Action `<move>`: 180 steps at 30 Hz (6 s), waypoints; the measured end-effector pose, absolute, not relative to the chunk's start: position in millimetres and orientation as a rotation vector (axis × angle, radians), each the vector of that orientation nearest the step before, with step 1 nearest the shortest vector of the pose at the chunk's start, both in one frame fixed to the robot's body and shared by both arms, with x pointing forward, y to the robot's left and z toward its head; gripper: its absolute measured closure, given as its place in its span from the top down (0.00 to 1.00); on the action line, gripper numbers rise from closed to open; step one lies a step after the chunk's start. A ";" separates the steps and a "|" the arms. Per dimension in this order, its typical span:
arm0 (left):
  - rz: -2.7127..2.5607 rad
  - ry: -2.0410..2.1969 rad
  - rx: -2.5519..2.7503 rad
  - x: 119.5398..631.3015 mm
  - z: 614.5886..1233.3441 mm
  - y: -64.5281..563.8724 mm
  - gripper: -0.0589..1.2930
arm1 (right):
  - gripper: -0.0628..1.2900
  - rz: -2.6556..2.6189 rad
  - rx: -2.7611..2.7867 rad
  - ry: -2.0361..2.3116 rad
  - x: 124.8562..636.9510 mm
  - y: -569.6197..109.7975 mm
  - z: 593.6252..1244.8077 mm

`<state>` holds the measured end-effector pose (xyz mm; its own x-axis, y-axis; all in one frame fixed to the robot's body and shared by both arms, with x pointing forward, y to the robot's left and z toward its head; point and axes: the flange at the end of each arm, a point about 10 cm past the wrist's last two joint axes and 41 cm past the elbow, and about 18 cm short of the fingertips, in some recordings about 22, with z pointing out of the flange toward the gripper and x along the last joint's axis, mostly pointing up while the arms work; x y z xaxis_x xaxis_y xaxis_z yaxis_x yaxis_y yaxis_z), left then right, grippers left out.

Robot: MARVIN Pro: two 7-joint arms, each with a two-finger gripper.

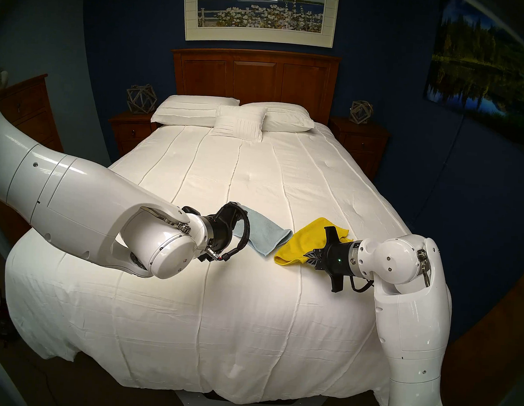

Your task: Fold the hand towels twice and stack them up

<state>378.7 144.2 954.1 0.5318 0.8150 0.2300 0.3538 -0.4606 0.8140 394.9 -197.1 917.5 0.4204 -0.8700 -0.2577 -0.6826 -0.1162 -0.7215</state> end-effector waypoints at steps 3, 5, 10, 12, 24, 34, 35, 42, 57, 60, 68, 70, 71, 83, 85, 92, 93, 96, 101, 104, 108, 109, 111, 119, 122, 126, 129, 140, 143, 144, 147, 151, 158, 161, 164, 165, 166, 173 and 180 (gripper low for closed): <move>0.808 0.945 2.042 378.7 954.0 144.2 0.97 | 0.03 -0.286 -1.799 1.360 404.3 -204.9 916.3; 0.808 0.945 2.042 378.7 954.0 144.2 0.97 | 0.03 -0.287 -1.760 1.376 410.6 -210.2 917.8; 0.808 0.945 2.042 378.7 954.0 144.3 0.97 | 0.03 -0.297 -1.659 1.409 427.7 -225.5 924.5; 0.808 0.945 2.042 378.7 954.0 144.3 0.97 | 0.03 -0.299 -1.632 1.418 433.2 -230.1 925.6; 0.808 0.946 2.042 378.7 953.9 144.3 0.97 | 0.03 -0.312 -1.566 1.459 469.5 -258.3 920.3; 0.808 0.946 2.042 378.7 953.9 144.3 0.97 | 0.03 -0.330 -1.540 1.478 489.0 -277.1 918.8; 0.808 0.946 2.042 378.7 953.9 144.3 0.97 | 0.03 -0.329 -1.540 1.482 490.3 -278.5 917.6; 0.808 0.946 2.042 378.7 953.9 144.4 0.97 | 0.03 -0.331 -1.545 1.506 493.7 -285.7 907.0; 0.805 0.944 2.042 378.5 954.0 143.8 0.97 | 0.16 -0.360 -1.581 1.483 483.6 -292.9 903.6; 0.788 0.923 2.048 377.5 954.7 138.7 0.97 | 0.95 -0.403 -1.620 1.447 477.9 -291.4 909.8; 0.758 0.837 2.068 382.4 953.7 111.4 0.97 | 0.95 -0.505 -1.690 1.391 466.5 -293.8 921.7; 0.756 0.821 2.071 385.3 953.2 104.5 0.97 | 0.95 -0.517 -1.700 1.387 464.7 -294.4 921.9; 0.755 0.815 2.072 386.9 952.7 101.7 0.97 | 0.95 -0.521 -1.703 1.386 464.0 -294.6 921.9; 0.663 0.917 2.075 412.4 946.5 62.9 0.97 | 0.95 -0.552 -1.723 1.374 460.3 -295.3 922.6; 0.631 0.953 2.074 416.0 944.1 57.0 0.97 | 0.95 -0.552 -1.722 1.371 460.3 -294.8 923.1; 0.522 1.017 2.086 413.4 935.8 45.1 0.97 | 0.95 -0.549 -1.717 1.364 460.2 -293.2 924.0; 0.507 1.022 2.087 412.1 934.7 43.7 0.97 | 0.95 -0.549 -1.716 1.364 460.2 -293.0 924.1; 0.476 1.036 2.086 409.3 932.1 40.7 0.97 | 0.95 -0.548 -1.715 1.363 460.2 -292.6 924.2; 0.470 1.058 2.086 406.7 927.5 38.4 0.97 | 0.95 -0.547 -1.713 1.362 460.1 -292.3 924.2; 0.499 1.064 2.088 407.7 925.8 38.8 0.97 | 0.95 -0.547 -1.712 1.362 460.1 -292.4 924.3; 0.548 1.058 2.081 412.8 924.9 39.6 0.97 | 0.95 -0.547 -1.710 1.362 460.0 -292.6 924.3; 0.556 1.056 2.079 413.9 924.9 39.7 0.97 | 0.95 -0.547 -1.709 1.362 460.0 -292.6 924.3; 0.576 1.051 2.073 417.3 924.8 39.8 0.97 | 0.95 -0.547 -1.709 1.362 460.0 -292.7 924.4; 0.627 1.058 2.078 428.0 920.1 43.7 0.97 | 0.95 -0.547 -1.707 1.361 459.9 -292.7 924.4; 0.631 1.064 2.084 429.7 917.6 44.4 0.97 | 0.95 -0.547 -1.706 1.361 459.9 -292.7 924.4; 0.626 1.083 2.094 431.3 911.3 44.9 0.97 | 0.95 -0.546 -1.706 1.361 459.8 -292.7 924.3; 0.618 1.099 2.098 431.2 906.4 45.4 0.97 | 0.95 -0.546 -1.706 1.361 459.8 -292.6 924.3; 0.613 1.130 2.100 431.8 900.7 49.1 0.31 | 0.95 -0.546 -1.705 1.360 459.8 -292.5 924.2; 0.615 1.142 2.093 433.3 901.5 52.1 0.16 | 0.95 -0.546 -1.705 1.360 459.8 -292.5 924.2; 0.617 1.151 2.087 434.6 902.5 53.7 0.13 | 0.95 -0.546 -1.705 1.360 459.8 -292.5 924.2; 0.624 1.176 2.068 439.6 905.4 58.4 0.04 | 0.95 -0.545 -1.705 1.359 459.8 -292.5 924.3; 0.631 1.223 2.024 449.8 912.3 66.8 0.04 | 0.95 -0.545 -1.705 1.359 459.8 -292.4 924.3; 0.656 1.320 1.909 472.8 923.8 82.5 0.04 | 0.95 -0.545 -1.705 1.358 459.7 -292.4 924.3; 0.673 1.352 1.874 480.0 925.0 87.8 0.04 | 0.95 -0.545 -1.704 1.357 459.7 -292.4 924.2; 0.696 1.394 1.846 486.8 924.2 94.2 0.04 | 0.95 -0.545 -1.704 1.357 459.7 -292.4 924.2; 0.709 1.413 1.837 490.1 923.5 97.7 0.04 | 0.95 -0.545 -1.704 1.358 459.7 -292.4 924.2; 0.716 1.422 1.833 491.6 923.1 99.3 0.04 | 0.95 -0.545 -1.704 1.358 459.7 -292.4 924.2; 0.758 1.504 1.821 506.5 913.8 112.2 0.04 | 0.95 -0.545 -1.704 1.358 459.7 -292.4 924.1; 0.737 1.548 1.837 512.8 900.7 115.2 0.04 | 0.95 -0.544 -1.703 1.359 459.7 -292.3 924.1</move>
